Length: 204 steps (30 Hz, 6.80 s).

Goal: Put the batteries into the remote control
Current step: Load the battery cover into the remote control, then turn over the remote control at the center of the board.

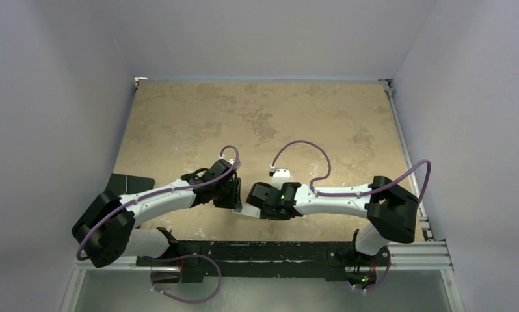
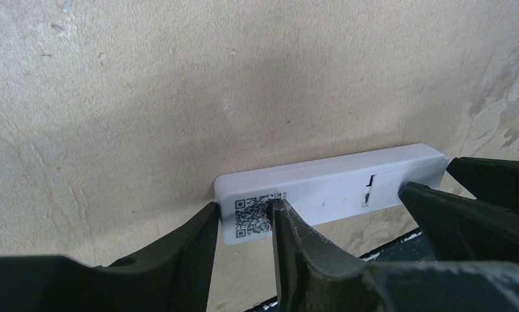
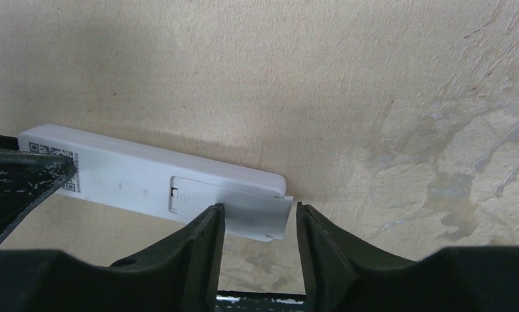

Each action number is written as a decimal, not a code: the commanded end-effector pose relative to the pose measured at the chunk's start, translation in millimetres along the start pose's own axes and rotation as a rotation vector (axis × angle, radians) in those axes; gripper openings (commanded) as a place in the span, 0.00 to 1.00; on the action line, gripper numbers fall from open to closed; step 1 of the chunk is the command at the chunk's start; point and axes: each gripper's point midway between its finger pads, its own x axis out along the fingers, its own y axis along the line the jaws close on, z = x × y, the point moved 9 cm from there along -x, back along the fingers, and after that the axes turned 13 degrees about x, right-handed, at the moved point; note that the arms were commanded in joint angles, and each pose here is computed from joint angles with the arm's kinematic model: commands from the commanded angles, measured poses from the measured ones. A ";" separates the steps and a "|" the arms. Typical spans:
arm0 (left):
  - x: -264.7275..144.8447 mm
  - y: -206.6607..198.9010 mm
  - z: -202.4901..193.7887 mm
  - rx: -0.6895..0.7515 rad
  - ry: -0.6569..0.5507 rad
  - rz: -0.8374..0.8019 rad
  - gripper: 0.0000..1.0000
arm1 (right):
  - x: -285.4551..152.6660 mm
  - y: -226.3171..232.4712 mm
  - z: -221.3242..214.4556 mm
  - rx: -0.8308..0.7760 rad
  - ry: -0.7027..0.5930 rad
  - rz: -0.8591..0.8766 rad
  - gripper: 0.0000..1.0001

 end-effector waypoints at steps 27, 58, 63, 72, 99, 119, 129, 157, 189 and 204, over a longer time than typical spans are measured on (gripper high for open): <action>2.8 -7.2 -1.0 -0.003 0.010 -0.063 0.34 | 4.2 19.7 -0.1 -0.005 0.015 0.035 0.46; 2.4 -13.8 0.7 -0.001 0.006 -0.079 0.34 | 11.9 27.6 -14.3 -0.008 0.089 0.094 0.44; 2.8 -13.6 0.0 -0.003 0.007 -0.079 0.33 | 15.5 25.3 -18.4 -0.009 0.105 0.089 0.44; 2.5 -14.4 0.3 -0.001 0.006 -0.081 0.33 | 15.3 28.1 -19.4 -0.017 0.109 0.092 0.44; -8.8 -16.1 16.9 -0.002 -0.029 -0.011 0.33 | -38.9 8.1 30.0 -0.104 -0.132 0.070 0.61; -49.3 -13.5 53.7 -0.004 -0.128 0.207 0.36 | -34.8 14.6 15.6 -0.647 0.018 0.410 0.82; -85.0 -5.8 52.4 -0.086 -0.219 0.290 0.36 | -8.1 11.7 13.8 -0.697 0.062 0.388 0.83; -113.7 -5.6 34.5 -0.170 -0.294 0.188 0.37 | 29.0 1.7 4.7 -0.699 0.149 0.289 0.50; -87.3 -15.8 49.5 -0.225 -0.395 -0.337 0.64 | -18.1 -15.4 42.8 -0.197 0.284 0.727 0.00; -85.5 -13.1 53.7 -0.283 -0.447 -0.565 0.72 | -34.1 -27.6 63.3 0.059 0.374 1.032 0.00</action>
